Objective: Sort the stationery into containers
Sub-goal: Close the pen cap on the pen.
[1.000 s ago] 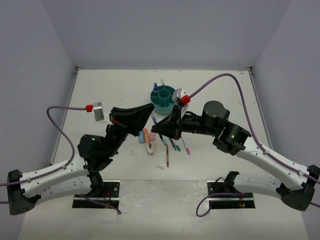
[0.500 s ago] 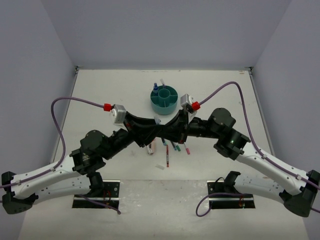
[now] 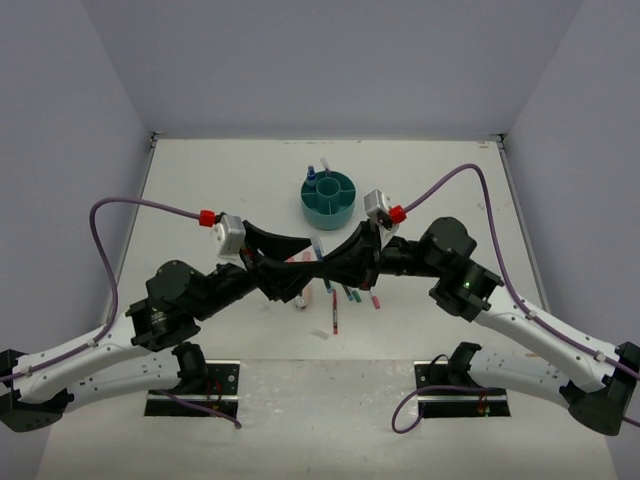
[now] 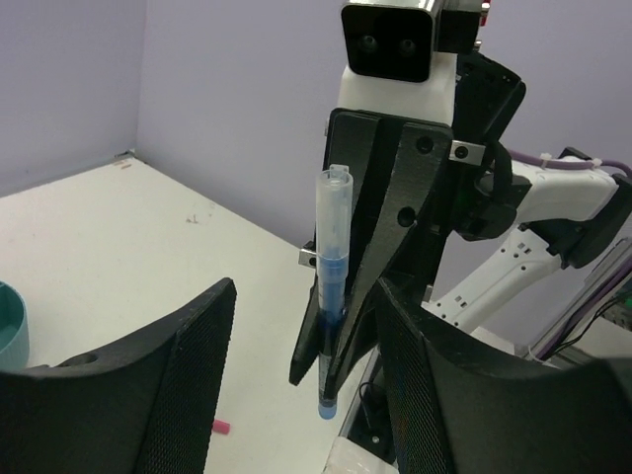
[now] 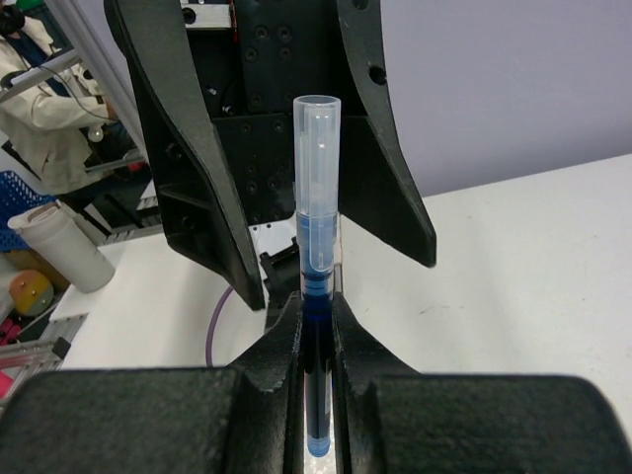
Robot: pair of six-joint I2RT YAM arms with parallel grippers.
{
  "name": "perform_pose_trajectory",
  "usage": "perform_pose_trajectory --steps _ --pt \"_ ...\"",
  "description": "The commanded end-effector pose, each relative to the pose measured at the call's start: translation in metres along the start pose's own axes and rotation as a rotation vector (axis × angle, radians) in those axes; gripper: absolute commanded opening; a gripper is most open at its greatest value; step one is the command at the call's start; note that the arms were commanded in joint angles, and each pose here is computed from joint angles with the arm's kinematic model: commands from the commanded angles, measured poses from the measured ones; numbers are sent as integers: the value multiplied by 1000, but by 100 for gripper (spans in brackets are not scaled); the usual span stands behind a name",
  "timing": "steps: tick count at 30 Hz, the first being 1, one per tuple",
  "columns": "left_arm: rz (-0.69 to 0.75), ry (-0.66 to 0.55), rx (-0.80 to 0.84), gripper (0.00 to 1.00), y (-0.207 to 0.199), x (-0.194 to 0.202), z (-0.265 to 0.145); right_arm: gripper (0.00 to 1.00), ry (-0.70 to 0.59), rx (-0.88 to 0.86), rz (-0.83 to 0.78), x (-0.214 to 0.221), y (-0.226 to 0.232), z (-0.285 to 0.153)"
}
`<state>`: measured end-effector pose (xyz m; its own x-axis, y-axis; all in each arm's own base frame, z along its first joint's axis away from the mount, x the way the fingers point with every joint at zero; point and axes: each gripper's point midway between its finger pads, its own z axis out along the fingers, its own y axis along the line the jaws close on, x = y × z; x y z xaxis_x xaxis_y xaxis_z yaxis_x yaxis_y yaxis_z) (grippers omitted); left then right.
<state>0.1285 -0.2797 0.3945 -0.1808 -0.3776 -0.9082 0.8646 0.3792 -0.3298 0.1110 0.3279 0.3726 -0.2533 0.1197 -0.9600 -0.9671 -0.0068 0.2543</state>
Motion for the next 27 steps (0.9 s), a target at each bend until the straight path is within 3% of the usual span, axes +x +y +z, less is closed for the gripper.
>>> perform_pose_trajectory --steps 1,11,19,23,27 --pt "45 -108 70 60 -17 -38 -11 0 -24 -74 -61 -13 12 3" --pt "53 -131 58 51 -18 -49 2 0 -3 -129 -74 -9 21 1" --pt "45 -108 67 28 -19 -40 13 0 5 -140 -88 -9 24 0" --pt "34 -87 98 0 -22 -29 14 0 -24 -116 -101 -16 23 -2" --pt "-27 -26 139 0 -22 9 17 0 -119 -46 -120 -41 19 -5"
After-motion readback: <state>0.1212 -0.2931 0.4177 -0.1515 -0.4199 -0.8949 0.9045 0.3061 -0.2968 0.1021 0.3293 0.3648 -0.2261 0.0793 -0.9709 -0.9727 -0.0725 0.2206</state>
